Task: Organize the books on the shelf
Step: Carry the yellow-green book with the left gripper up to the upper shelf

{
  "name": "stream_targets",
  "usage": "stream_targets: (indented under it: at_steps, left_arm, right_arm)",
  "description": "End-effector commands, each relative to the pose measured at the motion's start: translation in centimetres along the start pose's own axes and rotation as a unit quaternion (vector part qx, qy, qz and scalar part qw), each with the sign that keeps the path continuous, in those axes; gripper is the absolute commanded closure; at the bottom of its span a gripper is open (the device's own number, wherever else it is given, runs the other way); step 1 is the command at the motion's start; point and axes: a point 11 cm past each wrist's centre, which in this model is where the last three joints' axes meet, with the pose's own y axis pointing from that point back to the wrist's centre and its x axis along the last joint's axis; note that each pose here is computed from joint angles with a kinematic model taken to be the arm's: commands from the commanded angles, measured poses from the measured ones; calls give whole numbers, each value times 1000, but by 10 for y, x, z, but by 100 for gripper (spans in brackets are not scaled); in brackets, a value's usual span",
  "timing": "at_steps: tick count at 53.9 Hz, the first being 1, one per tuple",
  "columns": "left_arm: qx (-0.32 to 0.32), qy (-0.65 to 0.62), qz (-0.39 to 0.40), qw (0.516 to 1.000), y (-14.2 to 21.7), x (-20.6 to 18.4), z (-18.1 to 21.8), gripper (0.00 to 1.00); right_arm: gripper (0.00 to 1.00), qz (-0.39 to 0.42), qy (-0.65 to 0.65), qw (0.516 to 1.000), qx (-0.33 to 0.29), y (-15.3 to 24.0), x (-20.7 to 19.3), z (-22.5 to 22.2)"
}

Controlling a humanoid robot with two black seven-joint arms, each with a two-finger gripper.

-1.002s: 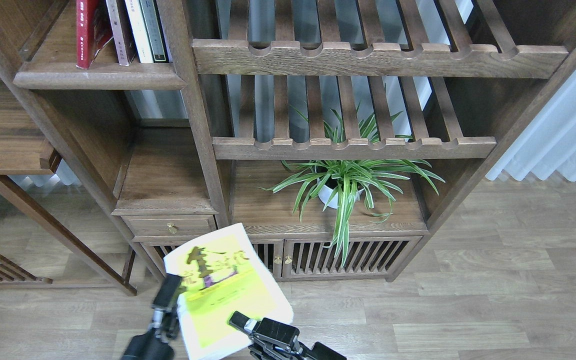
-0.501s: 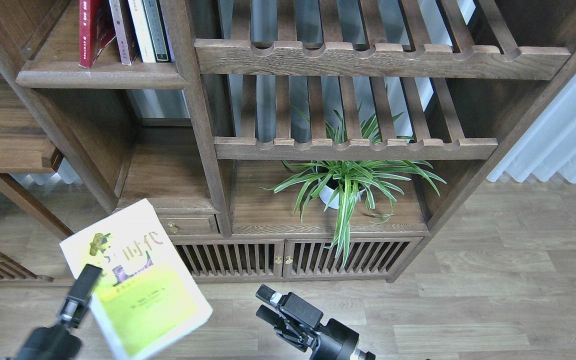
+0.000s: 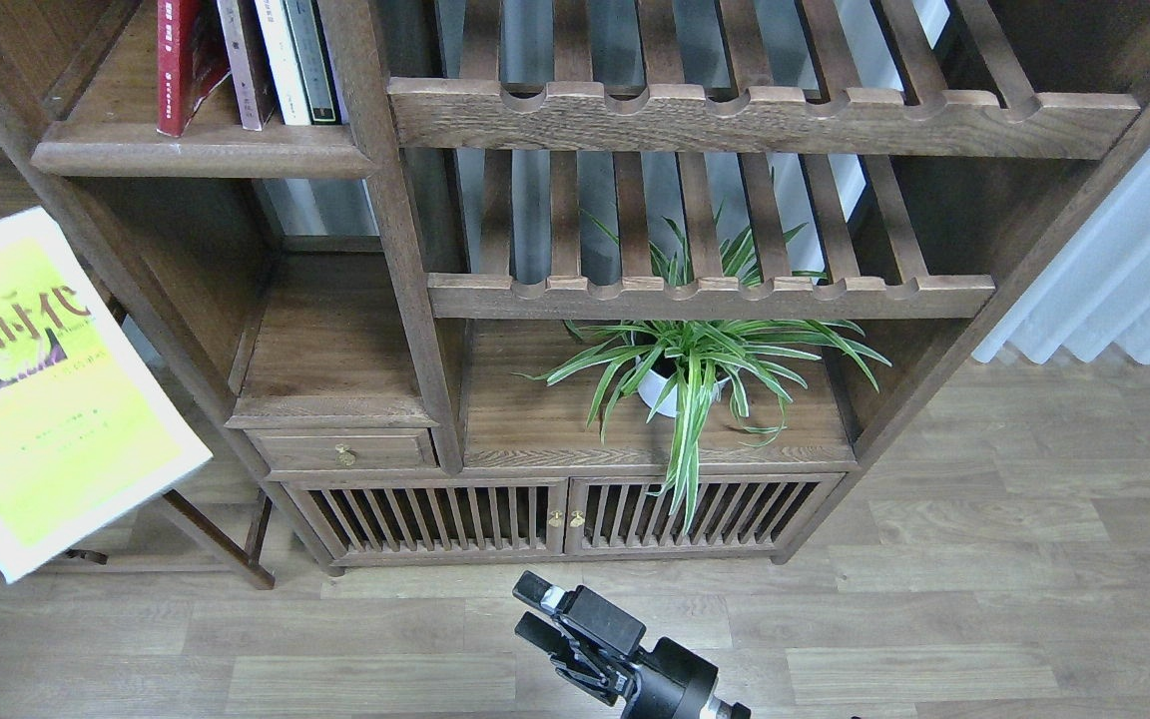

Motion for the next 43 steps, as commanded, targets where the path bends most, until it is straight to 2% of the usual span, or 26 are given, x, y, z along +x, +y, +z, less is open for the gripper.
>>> stream_targets:
  at_steps: [1,7,8,20,30,43]
  left_arm:
    - [-30,-34,-50,998,-34,-28,50,96]
    - [-56,-64,-97,992,-60,-59,86,96]
    - [-67,-96,-127,985,-75,-84,112,96]
    - [-75,-160,-181,967,-99,-133,150,96]
    - [-64,-240,-177,952,-106,-140,154,96]
    - [-86,-308,-165,933,-122,-147,175,96]
  right_arm:
    - [3,2,0,1000,-1,0,1,0]
    - [3,5,-1,1000,-1,1,3,0]
    - [3,7,-1,1000,-2,2,4,1]
    - [3,7,0,1000,-1,2,4,1]
    - [3,7,-2,1000,-1,2,4,1]
    - [3,7,-1,1000,-2,2,4,1]
